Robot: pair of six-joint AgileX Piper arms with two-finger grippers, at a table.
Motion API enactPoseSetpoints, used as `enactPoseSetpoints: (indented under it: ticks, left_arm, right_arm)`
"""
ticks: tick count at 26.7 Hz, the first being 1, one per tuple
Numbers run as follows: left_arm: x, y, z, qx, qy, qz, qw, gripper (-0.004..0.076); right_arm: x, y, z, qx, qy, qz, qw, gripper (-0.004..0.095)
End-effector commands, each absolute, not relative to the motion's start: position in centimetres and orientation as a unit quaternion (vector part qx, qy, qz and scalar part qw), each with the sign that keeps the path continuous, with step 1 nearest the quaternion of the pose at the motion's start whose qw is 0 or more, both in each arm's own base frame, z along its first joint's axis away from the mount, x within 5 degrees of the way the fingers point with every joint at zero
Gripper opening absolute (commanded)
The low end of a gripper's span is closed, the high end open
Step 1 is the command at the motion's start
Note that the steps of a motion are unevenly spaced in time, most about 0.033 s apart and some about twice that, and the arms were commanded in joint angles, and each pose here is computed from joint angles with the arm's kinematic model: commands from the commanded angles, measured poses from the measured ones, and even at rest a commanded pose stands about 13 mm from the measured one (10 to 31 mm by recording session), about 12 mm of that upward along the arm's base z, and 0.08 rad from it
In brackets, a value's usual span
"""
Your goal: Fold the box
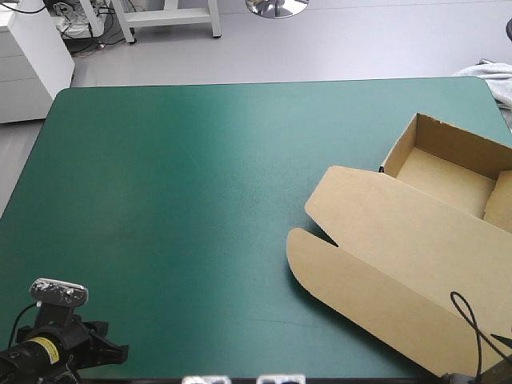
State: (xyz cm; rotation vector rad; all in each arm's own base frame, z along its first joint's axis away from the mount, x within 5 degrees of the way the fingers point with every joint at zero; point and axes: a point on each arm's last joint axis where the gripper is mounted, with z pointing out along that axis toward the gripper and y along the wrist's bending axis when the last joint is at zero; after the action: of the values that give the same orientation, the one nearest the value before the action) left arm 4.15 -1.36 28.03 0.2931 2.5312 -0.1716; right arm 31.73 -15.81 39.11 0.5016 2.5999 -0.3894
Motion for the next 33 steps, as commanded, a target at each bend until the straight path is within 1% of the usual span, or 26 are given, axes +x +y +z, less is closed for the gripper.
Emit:
enactPoseSetpoints:
  ticks: [1, 3, 8, 12, 15, 16, 18, 22, 25, 26, 30, 33]
  left_arm:
    - [4.6, -1.5, 29.0, 0.110, 0.937, -0.072, 0.323, 0.0021]
    - [4.7, -1.5, 29.1, 0.111, 0.934, -0.071, 0.332, 0.0021]
    - [4.9, -1.6, 29.3, 0.111, 0.929, -0.075, 0.344, 0.0020]
    - [4.9, -1.6, 29.4, 0.111, 0.924, -0.078, 0.358, 0.0020]
    - [4.4, -1.4, 29.7, 0.109, 0.914, -0.086, 0.381, 0.0020]
    - [4.1, -1.2, 29.8, 0.109, 0.910, -0.089, 0.390, 0.0020]
    - [3.5, -1.0, 29.9, 0.107, 0.904, -0.093, 0.403, 0.0020]
    - [2.2, -0.4, 30.1, 0.104, 0.888, -0.103, 0.437, 0.0020]
    - [1.4, 0.0, 30.0, 0.104, 0.884, -0.106, 0.443, 0.0020]
    - [1.0, 0.1, 29.9, 0.121, 0.883, -0.100, 0.443, 0.0020]
    - [0.6, 0.2, 29.8, 0.136, 0.879, -0.097, 0.446, 0.0020]
    - [0.7, 0.2, 29.9, 0.149, 0.876, -0.092, 0.450, 0.0020]
  right_arm:
    - [28.8, -14.3, 43.6, 0.183, 0.928, -0.135, 0.295, 0.0423]
    - [28.1, -13.4, 44.6, 0.183, 0.924, -0.111, 0.318, 0.0395]
    - [25.6, -10.7, 46.6, 0.157, 0.917, -0.048, 0.364, 0.0290]
    - [23.1, -9.0, 46.8, 0.146, 0.915, -0.023, 0.376, 0.0195]
    - [21.3, -7.6, 45.9, 0.130, 0.918, 0.002, 0.374, 0.0148]
    - [20.5, -7.0, 45.4, 0.125, 0.919, 0.012, 0.374, 0.0139]
    - [19.6, -6.0, 44.7, 0.109, 0.921, 0.018, 0.373, 0.0140]
    - [17.3, -3.2, 42.5, 0.054, 0.931, 0.031, 0.360, 0.0134]
    - [15.2, -1.3, 41.2, 0.003, 0.934, 0.039, 0.355, 0.0118]
    - [13.9, -0.3, 40.3, -0.025, 0.934, 0.047, 0.353, 0.0118]
    - [9.7, 1.2, 38.7, -0.069, 0.924, 0.059, 0.372, 0.0116]
    - [7.4, 1.4, 37.4, -0.073, 0.918, 0.059, 0.385, 0.0116]
